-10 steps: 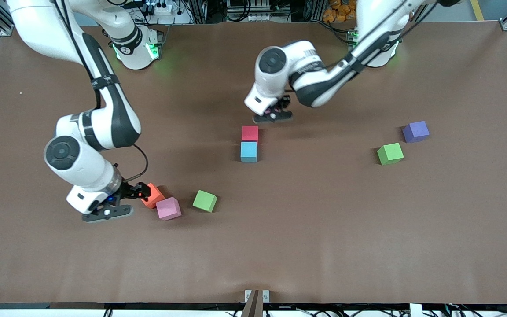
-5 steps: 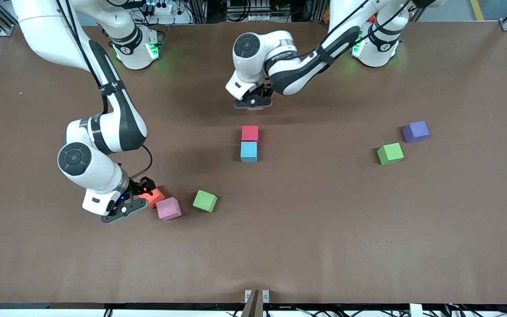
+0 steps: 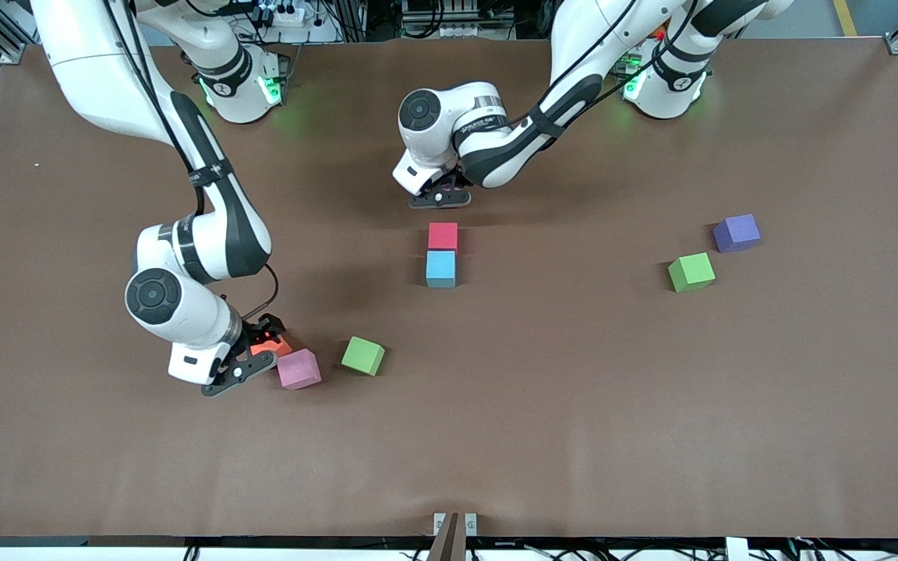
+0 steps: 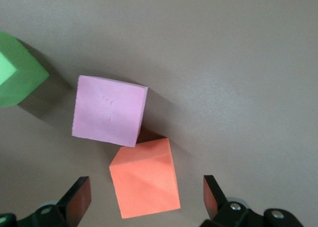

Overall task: Arrange blocks into number 1
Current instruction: 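Carry the pink cube toward the red cube while the right gripper reaches orange, then place the pink cube beside the red cube while the right gripper grasps orange, then place the orange cube beside the cyan cube while the left gripper reaches green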

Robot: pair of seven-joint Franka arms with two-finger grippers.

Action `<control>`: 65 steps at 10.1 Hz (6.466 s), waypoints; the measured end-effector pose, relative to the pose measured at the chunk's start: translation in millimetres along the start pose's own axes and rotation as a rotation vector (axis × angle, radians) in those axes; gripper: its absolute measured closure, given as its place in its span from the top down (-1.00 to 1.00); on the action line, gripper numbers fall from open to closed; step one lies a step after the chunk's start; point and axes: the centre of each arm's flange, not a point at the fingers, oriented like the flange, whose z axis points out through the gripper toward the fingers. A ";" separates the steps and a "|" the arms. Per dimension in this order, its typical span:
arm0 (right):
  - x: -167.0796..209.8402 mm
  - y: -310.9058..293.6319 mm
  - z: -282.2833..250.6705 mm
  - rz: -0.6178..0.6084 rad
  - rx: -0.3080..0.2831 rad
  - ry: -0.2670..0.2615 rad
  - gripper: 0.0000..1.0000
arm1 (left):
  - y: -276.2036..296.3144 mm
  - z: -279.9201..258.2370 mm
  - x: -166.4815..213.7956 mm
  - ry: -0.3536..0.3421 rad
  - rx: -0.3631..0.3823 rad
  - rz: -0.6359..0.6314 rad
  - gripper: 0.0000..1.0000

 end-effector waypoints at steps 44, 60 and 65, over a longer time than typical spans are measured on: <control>5.4 -52.1 -81.6 0.425 0.089 0.167 0.27 | -192.6 -174.9 205.1 0.169 0.042 -0.207 1.00; 95.1 -290.4 -4.8 0.549 0.093 0.146 0.26 | -497.0 -45.3 235.4 0.010 -0.015 -0.133 1.00; 87.8 -315.1 15.3 0.543 0.119 0.091 0.26 | -514.8 -36.8 231.8 -0.001 0.001 -0.148 1.00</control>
